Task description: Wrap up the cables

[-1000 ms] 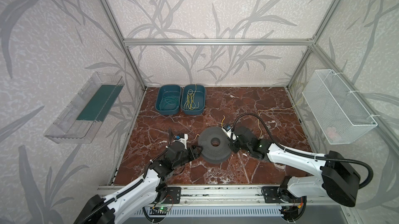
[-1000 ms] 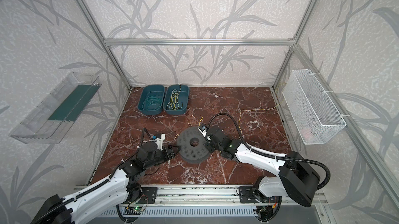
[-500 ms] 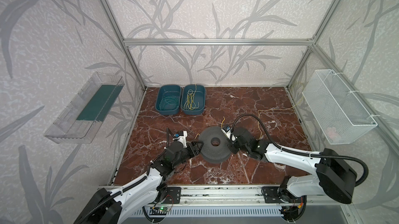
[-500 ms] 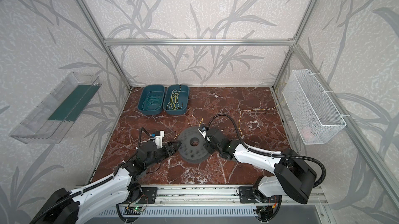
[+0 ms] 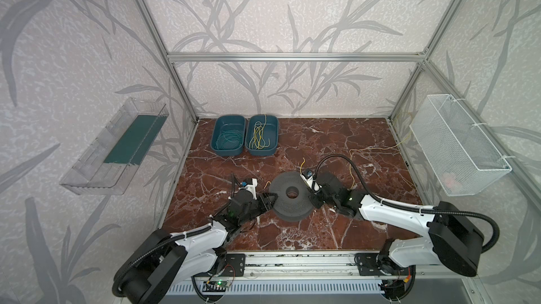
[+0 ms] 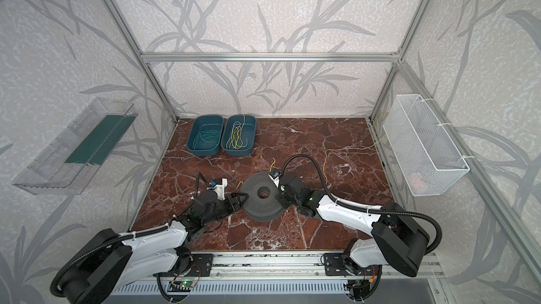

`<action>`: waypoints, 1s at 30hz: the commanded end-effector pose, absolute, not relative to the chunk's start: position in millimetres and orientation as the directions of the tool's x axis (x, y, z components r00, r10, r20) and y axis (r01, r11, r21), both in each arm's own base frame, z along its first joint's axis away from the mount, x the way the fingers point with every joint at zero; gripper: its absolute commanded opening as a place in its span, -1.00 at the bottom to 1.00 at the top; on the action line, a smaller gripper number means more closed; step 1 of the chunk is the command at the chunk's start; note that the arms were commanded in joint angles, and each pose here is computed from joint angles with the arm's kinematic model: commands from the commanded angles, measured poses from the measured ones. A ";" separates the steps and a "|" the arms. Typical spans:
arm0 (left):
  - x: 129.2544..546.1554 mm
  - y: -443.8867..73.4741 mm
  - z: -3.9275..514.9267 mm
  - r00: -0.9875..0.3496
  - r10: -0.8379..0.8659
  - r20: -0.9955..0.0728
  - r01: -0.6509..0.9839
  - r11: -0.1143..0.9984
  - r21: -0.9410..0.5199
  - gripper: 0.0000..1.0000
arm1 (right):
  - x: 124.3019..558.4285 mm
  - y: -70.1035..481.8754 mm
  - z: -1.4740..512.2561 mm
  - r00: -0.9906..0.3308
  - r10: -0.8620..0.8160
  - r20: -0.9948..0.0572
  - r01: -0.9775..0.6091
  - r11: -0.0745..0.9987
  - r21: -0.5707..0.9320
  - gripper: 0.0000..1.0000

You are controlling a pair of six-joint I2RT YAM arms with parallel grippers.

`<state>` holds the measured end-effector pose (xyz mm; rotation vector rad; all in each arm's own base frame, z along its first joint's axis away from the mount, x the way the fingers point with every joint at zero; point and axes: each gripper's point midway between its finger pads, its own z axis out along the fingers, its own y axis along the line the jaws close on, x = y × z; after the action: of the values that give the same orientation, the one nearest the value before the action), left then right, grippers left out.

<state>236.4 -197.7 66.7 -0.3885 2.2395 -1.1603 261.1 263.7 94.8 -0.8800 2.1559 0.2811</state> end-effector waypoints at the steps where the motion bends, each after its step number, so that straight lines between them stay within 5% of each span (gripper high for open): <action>1: 244.1 -206.6 87.9 -0.771 -0.518 -0.371 0.070 0.510 -0.857 -0.11 | 261.3 256.9 94.9 -0.469 -0.484 -0.739 -0.649 0.756 -0.083 -1.00; 19: 249.1 -203.0 111.6 -0.740 -0.489 -0.462 0.141 0.559 -0.817 -0.99 | 261.2 257.7 92.3 -0.474 -0.493 -0.729 -0.653 0.753 -0.084 -1.00; 24: 252.6 -202.6 131.9 -0.722 -0.479 -0.500 0.171 0.577 -0.799 -1.00 | 262.4 254.6 105.6 -0.459 -0.477 -0.749 -0.641 0.762 -0.092 -1.00; 30: 258.9 -172.9 173.7 -0.644 -0.406 -0.649 0.166 0.754 -0.636 -1.00 | 262.3 244.3 135.7 -0.426 -0.434 -0.794 -0.611 0.785 -0.102 -1.00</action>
<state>255.1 -198.4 170.6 -0.2219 2.0554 -1.1189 260.8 253.9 121.6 -0.8273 2.1004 0.2737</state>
